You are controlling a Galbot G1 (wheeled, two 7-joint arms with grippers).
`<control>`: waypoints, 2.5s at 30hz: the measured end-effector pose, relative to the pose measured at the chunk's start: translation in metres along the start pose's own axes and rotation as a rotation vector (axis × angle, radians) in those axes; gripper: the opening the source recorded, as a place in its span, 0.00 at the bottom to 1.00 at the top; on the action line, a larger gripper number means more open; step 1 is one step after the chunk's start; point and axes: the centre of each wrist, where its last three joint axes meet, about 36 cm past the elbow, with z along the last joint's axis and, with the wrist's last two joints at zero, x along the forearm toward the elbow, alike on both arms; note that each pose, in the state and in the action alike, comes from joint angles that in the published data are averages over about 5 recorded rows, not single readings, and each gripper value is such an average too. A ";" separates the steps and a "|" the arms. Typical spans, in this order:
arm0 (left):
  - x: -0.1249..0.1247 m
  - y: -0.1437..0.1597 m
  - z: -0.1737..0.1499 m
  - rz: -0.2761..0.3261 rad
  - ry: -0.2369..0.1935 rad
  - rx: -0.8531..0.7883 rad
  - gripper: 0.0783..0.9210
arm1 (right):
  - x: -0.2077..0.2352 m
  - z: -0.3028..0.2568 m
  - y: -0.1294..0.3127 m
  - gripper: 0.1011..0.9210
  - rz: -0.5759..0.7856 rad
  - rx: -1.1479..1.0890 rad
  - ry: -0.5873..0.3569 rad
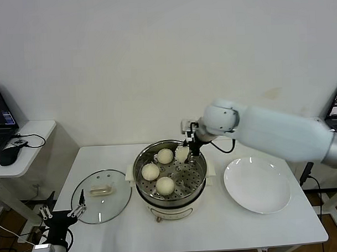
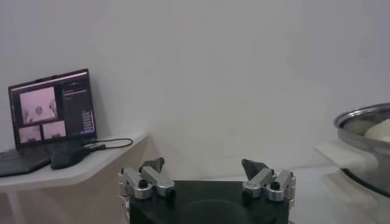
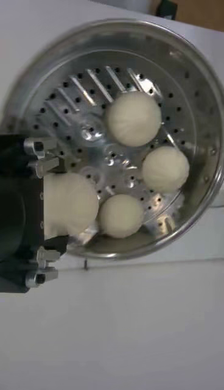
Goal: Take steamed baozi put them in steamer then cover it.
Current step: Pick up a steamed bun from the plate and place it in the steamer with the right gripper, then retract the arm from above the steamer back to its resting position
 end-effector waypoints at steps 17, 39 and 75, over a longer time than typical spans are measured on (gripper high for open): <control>-0.003 0.001 0.002 -0.004 0.001 -0.001 0.88 | -0.056 -0.015 0.008 0.65 -0.027 -0.009 0.056; -0.005 0.000 0.001 0.001 -0.003 0.003 0.88 | 0.005 0.016 0.020 0.88 0.067 -0.061 -0.041; -0.035 0.018 0.052 -0.021 -0.148 -0.548 0.88 | -0.042 0.242 0.315 0.88 1.036 -0.803 -0.741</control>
